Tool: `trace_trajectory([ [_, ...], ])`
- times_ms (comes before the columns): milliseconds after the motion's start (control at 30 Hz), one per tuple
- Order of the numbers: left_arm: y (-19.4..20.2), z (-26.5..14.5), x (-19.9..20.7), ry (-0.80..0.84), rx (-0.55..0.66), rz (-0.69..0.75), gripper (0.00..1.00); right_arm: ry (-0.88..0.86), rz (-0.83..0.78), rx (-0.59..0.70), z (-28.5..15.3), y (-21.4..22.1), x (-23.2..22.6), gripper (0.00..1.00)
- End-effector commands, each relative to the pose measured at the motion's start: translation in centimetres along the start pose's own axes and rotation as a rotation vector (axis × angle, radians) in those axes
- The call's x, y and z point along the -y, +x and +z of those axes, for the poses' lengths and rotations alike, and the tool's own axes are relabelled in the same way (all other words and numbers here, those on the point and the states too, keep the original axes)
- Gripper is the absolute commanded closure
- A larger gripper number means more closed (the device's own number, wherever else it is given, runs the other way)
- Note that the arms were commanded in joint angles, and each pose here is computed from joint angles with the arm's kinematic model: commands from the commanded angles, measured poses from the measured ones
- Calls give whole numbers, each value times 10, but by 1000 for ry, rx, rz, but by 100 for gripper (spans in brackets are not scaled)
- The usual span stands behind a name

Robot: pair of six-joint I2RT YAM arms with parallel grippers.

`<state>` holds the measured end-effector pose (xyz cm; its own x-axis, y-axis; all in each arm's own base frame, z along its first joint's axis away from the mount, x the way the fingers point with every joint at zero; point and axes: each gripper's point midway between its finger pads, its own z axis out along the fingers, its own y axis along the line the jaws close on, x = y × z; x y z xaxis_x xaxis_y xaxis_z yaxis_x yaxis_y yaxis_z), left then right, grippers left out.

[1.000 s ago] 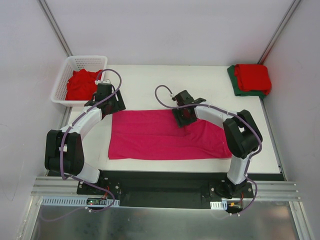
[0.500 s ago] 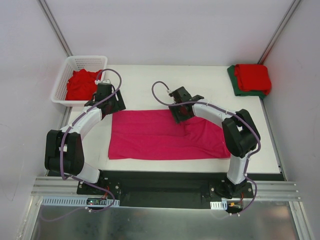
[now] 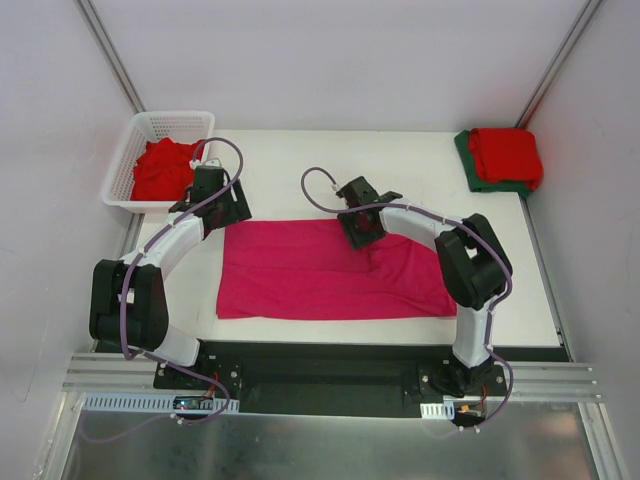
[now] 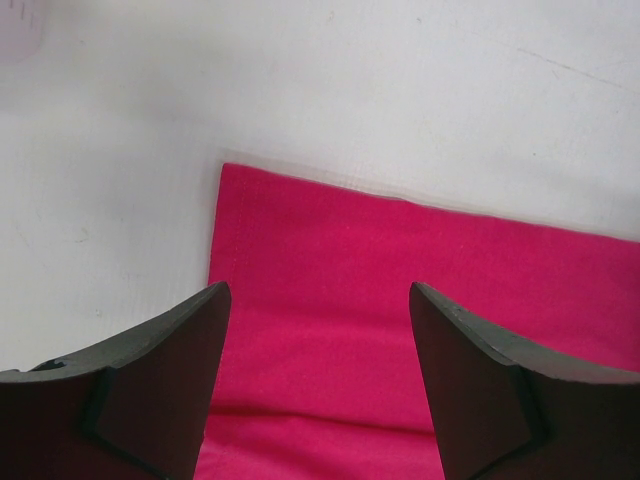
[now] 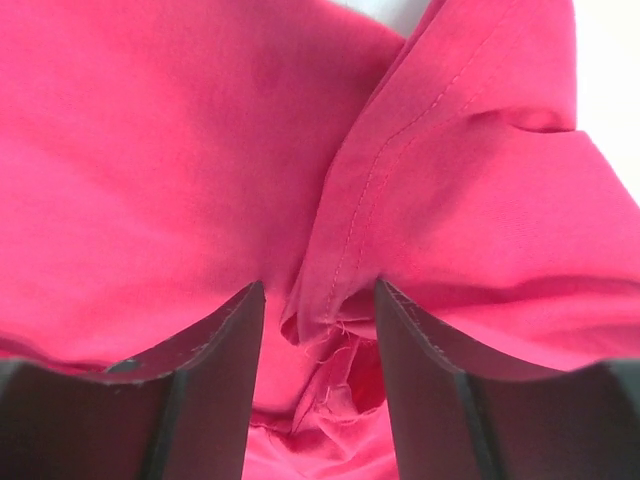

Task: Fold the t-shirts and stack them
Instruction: Grap the side of the flattened tshirt furthest away from the robot with both arms

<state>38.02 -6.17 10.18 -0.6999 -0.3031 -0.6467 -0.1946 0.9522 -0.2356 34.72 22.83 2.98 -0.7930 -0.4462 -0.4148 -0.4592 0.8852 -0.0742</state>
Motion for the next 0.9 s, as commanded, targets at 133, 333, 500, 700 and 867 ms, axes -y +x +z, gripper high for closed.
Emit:
trace_trajectory([
  [133,-7,-5,4,10,32,-1,28,18,-6,5,1,-3,1,72],
  [333,-6,-5,4,7,33,-1,28,26,-4,18,-2,-6,3,98],
  [500,-6,-4,1,-7,31,6,28,31,-4,21,-6,-6,4,99],
  [700,-11,-3,-9,-60,48,40,25,41,-8,30,-10,-6,6,99],
  [867,-13,2,-17,-67,9,41,30,37,-9,26,-10,-3,6,99],
])
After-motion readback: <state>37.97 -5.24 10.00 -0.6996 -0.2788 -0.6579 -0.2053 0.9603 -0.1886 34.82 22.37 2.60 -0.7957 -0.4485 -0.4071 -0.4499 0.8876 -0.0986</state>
